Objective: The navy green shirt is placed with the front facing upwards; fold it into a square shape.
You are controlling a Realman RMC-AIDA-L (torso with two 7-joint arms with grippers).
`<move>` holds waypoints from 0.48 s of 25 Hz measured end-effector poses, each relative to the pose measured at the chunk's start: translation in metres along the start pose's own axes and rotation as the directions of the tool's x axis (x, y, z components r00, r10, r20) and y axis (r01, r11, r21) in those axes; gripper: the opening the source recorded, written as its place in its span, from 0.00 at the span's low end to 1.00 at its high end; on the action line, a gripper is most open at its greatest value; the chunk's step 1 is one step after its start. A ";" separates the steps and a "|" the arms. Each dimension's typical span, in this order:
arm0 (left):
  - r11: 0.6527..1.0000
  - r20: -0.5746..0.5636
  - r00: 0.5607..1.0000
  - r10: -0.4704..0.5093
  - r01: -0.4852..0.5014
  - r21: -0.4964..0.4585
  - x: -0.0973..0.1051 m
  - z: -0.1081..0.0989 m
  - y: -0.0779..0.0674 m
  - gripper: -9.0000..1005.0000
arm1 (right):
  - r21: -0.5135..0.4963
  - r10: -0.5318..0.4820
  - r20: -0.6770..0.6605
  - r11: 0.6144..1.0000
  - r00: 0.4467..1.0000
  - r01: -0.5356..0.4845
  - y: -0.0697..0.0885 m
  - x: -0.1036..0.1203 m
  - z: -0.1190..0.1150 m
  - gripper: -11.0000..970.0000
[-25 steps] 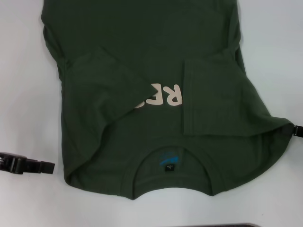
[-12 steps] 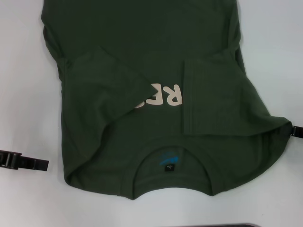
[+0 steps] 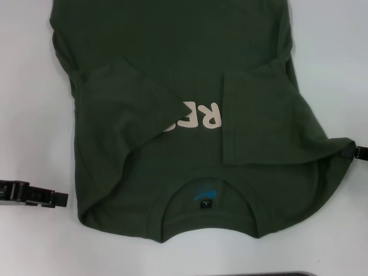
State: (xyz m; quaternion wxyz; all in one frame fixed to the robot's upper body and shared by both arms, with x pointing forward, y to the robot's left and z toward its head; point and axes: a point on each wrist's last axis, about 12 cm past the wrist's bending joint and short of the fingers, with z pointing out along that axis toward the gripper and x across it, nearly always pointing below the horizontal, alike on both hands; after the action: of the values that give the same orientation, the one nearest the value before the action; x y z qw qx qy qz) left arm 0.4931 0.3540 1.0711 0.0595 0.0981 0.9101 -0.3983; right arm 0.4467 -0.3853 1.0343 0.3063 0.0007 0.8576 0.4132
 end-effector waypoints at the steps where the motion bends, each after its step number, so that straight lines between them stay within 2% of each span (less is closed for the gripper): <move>1: 1.000 -0.001 1.000 -0.011 0.011 0.000 0.000 0.001 0.000 0.19 | 0.000 -0.001 0.000 1.000 1.000 0.001 0.000 -0.001 0.000 0.01; 5: 0.999 -0.012 0.999 -0.046 0.046 0.007 -0.004 0.002 -0.003 0.34 | -0.001 -0.003 0.000 1.000 1.000 0.003 0.000 -0.003 0.001 0.01; 8: 0.998 -0.025 0.997 -0.069 0.069 0.011 -0.007 0.002 -0.006 0.58 | -0.002 -0.005 0.000 1.000 1.000 0.005 0.001 -0.004 0.001 0.01; 12: 0.996 -0.035 0.995 -0.090 0.090 0.020 -0.009 0.003 -0.007 0.76 | -0.004 -0.006 0.000 1.000 1.000 0.006 0.001 -0.005 0.002 0.01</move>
State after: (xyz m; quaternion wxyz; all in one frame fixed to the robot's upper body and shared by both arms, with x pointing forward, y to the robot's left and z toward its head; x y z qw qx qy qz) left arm 0.4999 0.3455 1.0758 0.0249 0.0644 0.9100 -0.4088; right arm 0.4510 -0.3849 1.0365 0.3075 -0.0024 0.8568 0.4138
